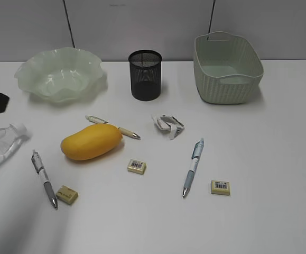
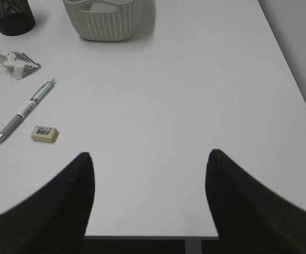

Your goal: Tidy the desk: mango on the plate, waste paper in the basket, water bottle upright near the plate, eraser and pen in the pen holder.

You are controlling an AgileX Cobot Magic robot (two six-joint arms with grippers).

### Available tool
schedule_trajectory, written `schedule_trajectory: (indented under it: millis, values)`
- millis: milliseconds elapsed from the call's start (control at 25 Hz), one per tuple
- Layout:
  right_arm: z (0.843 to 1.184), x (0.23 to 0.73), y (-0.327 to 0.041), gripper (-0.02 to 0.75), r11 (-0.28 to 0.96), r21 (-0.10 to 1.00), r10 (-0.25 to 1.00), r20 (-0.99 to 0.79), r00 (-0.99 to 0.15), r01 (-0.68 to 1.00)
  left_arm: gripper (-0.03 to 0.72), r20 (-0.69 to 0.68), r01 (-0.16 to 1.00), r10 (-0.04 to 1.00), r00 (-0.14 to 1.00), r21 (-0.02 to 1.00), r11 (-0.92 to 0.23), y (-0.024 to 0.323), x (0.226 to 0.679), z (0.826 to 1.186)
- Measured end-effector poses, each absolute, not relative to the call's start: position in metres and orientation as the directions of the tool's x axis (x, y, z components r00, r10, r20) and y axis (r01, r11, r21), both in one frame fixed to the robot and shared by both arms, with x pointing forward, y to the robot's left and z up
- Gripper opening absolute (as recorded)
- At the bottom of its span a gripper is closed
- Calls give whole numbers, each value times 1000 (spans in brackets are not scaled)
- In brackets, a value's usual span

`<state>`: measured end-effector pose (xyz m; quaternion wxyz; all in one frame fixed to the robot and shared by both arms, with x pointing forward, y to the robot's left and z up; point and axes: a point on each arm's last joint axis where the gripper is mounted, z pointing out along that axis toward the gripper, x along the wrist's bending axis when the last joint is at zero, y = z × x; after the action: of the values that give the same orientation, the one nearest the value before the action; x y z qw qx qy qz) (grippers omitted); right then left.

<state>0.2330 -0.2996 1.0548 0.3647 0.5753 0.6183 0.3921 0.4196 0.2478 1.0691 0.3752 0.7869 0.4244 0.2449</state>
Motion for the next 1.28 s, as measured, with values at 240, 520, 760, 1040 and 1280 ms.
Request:
schedule_trajectory:
  millis: [240,520,760,1040,1280]
  values:
    - [1055,233,-300,520,31,904,997,0,-72,425,553,109,455,686,719,673,-584,213,460,1050]
    - [1055,233,-300,520,31,904,997,0,-72,425,601,83,500,600,796,470,-727,198,513,1000]
    - [1055,233,-300,519,31,904,997,0,-72,425,601,42,511,566,823,377,-772,187,555,969]
    - [1055,233,-300,519,31,904,997,0,-72,425,601,2,469,493,870,302,-830,171,581,943]
    - [1055,233,-300,519,31,904,997,0,-72,425,601,-17,457,470,883,266,-849,161,585,918]
